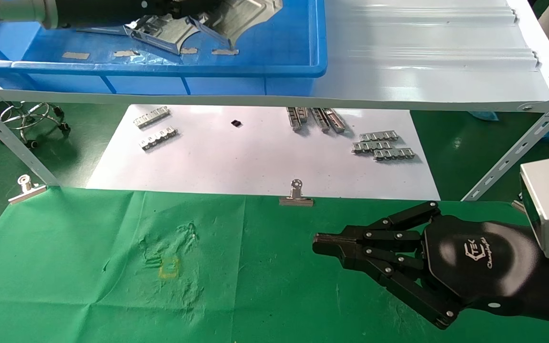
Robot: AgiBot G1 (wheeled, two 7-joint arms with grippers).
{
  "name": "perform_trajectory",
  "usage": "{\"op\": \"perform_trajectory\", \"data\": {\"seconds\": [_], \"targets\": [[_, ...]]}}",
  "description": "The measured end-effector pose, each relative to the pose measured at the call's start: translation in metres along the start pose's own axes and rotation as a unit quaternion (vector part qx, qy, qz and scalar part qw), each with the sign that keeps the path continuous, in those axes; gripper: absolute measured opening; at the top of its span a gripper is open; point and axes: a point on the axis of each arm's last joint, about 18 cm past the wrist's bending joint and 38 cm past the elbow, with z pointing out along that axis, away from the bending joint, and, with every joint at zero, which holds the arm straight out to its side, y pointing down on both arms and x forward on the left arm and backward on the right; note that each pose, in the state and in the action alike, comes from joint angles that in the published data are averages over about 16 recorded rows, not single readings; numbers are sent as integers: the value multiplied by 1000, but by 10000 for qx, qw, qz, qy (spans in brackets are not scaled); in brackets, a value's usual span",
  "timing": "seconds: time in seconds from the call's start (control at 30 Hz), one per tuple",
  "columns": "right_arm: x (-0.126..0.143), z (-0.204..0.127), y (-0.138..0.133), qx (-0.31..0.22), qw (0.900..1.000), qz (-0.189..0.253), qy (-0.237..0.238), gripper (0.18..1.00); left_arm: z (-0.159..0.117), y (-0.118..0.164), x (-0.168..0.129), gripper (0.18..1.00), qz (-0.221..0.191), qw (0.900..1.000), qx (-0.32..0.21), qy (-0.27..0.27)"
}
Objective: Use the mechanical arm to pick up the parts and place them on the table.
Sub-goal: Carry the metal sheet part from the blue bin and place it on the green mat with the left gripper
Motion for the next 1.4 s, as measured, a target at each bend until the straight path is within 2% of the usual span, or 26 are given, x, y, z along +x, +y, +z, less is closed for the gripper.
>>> {"op": "perform_trajectory", "data": {"seconds": [0.27,0.6,1.0,1.2,1.4], "targets": [[0,0,0,0,10000,0,0,192,-36,-15,10,272,459,9962,414,611],[0,0,0,0,10000,0,0,192,-82,-4,26,272,1285,9804,705,1313],[0,0,0,0,10000,0,0,192,-135,34,50,272,2392,9529,739,1714],[0,0,0,0,10000,0,0,192,-154,62,69,272,2696,9402,568,2005],[0,0,0,0,10000,0,0,192,-163,98,84,272,2831,9301,204,2331]]}}
